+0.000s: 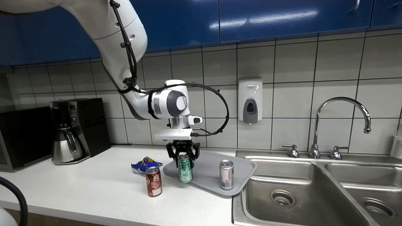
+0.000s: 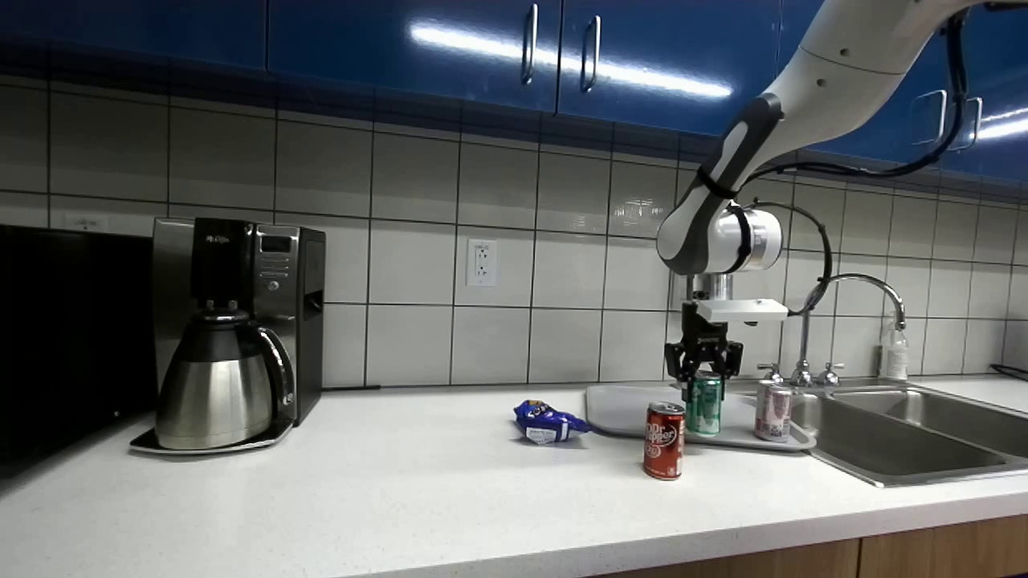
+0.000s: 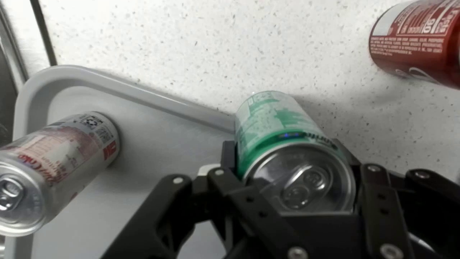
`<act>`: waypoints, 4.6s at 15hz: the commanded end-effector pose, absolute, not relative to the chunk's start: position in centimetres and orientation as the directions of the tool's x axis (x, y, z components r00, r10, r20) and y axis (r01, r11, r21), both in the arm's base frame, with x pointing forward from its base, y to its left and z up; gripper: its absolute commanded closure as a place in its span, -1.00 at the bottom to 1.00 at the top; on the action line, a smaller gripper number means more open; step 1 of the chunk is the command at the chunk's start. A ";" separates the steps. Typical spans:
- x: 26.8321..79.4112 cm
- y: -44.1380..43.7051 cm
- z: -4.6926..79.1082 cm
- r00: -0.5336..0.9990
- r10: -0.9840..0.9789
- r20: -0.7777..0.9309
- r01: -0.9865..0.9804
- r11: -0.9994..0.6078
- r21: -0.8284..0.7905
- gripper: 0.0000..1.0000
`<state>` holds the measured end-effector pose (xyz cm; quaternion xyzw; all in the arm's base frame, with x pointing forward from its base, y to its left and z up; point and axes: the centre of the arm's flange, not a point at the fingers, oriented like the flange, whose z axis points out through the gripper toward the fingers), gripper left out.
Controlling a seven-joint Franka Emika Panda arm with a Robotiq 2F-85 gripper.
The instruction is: Move the soda cans to the counter
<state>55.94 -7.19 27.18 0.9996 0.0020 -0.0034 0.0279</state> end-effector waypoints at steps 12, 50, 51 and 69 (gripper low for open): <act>53.7 -5.6 26.5 0.990 0.137 -0.044 0.139 -0.989 0.046 0.23; 58.2 -8.8 30.5 0.988 -0.089 0.124 -0.101 -0.991 0.088 -1.00; 58.3 -9.0 30.7 0.986 -0.112 0.122 -0.123 -0.989 0.087 -1.00; 57.2 -16.7 33.1 0.877 -0.465 0.119 -0.477 -0.873 0.104 -1.00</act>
